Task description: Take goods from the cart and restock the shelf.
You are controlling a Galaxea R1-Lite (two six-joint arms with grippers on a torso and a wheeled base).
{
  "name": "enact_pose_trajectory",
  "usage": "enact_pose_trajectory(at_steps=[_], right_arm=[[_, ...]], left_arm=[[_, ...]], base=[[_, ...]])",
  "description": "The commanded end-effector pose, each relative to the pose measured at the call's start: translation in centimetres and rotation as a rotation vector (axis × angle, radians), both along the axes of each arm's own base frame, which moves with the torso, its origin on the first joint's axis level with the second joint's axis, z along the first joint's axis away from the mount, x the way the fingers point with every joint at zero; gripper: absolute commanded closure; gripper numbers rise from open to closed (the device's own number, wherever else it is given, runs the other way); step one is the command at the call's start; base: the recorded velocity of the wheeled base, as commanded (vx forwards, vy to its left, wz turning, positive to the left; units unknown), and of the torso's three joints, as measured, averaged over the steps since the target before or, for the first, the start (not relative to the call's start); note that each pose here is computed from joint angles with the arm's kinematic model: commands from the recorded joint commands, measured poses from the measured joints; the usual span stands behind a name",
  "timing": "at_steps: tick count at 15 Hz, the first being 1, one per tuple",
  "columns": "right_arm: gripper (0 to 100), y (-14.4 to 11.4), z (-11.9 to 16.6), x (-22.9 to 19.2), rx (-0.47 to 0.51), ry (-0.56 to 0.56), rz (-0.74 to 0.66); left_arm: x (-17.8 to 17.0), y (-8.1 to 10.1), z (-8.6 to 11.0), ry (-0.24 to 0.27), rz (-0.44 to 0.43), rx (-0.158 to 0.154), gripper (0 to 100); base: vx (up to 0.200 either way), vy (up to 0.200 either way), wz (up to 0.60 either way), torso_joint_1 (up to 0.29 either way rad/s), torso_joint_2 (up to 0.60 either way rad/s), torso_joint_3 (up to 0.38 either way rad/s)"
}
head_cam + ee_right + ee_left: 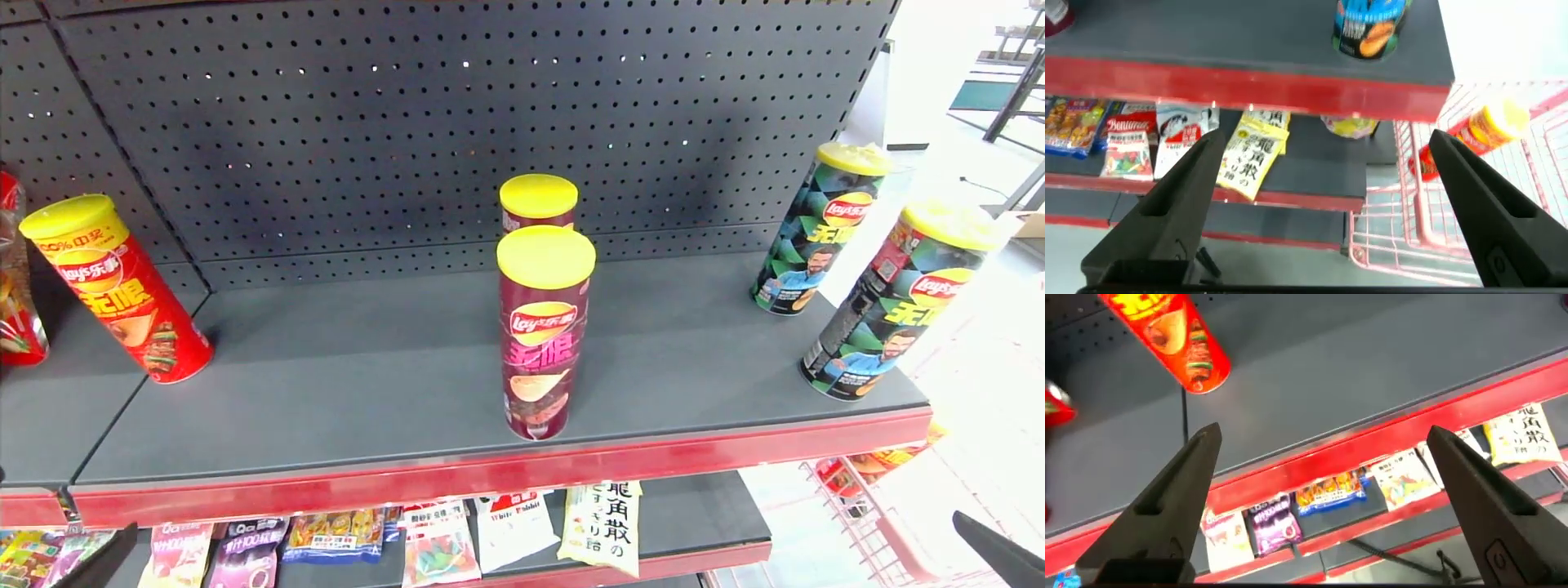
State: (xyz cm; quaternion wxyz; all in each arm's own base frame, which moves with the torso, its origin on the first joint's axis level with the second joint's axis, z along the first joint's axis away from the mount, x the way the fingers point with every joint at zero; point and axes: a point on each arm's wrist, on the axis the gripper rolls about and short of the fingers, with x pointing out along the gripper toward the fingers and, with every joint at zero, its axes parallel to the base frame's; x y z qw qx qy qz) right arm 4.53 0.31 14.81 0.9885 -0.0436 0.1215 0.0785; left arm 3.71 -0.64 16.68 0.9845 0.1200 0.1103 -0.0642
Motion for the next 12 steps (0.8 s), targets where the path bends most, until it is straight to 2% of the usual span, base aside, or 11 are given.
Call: enact_pose_trajectory(at_steps=[1,3,6,12], right_arm=[[0,0.00,-0.07,0.09,0.000,0.008,0.001],[0,-0.01,-0.05,0.24,-0.001,0.014,0.000],[0,0.00,-0.09,0.35,-0.023,0.019,0.007],[0,-0.01,-0.14,0.49,-0.029,0.027,0.007]], left_arm=[[-0.22,0.06,0.08,-0.015,0.000,-0.004,0],[-0.24,0.07,-0.08,-0.012,-0.001,0.001,0],[-0.22,0.06,-0.17,-0.008,-0.001,0.003,0],[-0.24,0.07,-0.30,-0.005,0.000,0.003,0]], base=[[-0.200,0.000,0.00,0.012,0.01,0.002],[-0.200,0.000,0.00,-0.010,0.00,0.002],[0.000,0.000,0.00,0.000,0.00,0.000],[0.000,-0.200,0.00,0.009,0.00,-0.002]])
